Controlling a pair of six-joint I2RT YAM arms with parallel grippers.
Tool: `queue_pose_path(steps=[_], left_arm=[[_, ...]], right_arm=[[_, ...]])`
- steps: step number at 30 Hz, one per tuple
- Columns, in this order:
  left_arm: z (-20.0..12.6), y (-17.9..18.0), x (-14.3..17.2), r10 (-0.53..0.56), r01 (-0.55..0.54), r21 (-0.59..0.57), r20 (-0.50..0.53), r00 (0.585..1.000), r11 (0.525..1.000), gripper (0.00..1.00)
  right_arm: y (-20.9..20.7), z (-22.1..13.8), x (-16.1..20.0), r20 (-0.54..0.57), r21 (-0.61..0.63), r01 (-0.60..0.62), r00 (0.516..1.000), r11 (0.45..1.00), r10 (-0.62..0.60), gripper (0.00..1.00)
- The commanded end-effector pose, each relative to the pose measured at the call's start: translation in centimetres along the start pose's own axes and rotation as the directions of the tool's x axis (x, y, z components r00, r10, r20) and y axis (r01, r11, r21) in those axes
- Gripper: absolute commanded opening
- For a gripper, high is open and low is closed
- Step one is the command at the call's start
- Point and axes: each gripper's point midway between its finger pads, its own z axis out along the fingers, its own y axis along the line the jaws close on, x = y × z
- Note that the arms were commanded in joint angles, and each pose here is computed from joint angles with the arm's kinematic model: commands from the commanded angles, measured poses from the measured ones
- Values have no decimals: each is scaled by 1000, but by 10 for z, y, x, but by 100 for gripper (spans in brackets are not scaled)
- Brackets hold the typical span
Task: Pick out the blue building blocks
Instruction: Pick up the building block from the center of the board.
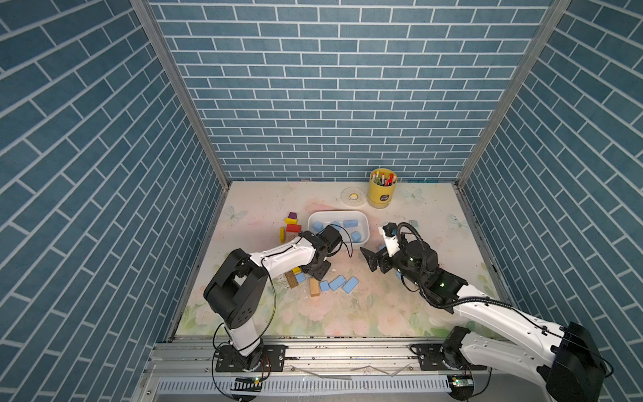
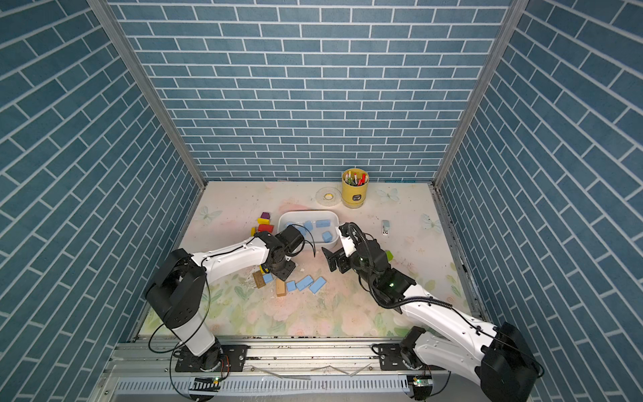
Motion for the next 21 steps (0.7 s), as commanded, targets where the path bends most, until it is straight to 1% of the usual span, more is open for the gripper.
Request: queue_pose_path(steps=[1, 10, 14, 18, 21], left_arm=[[4, 1, -4, 15, -15, -23, 0, 1000, 1000, 57], [14, 0, -6, 11, -11, -31, -9, 1000, 999, 44], [16, -1, -6, 8, -8, -32, -10, 1000, 999, 41], [16, -1, -5, 2, -3, -32, -14, 1000, 999, 33], [13, 0, -7, -13, 13, -32, 2, 1000, 999, 24]], right_arm=[[1, -2, -6, 23, -7, 23, 999, 1000, -23, 99], [2, -1, -5, 18, -9, 24, 1000, 1000, -24, 99], [2, -2, -5, 19, -9, 25, 1000, 1000, -25, 99], [2, -2, -5, 19, -9, 25, 1000, 1000, -25, 99], [2, -1, -5, 19, -8, 25, 1000, 1000, -25, 99]])
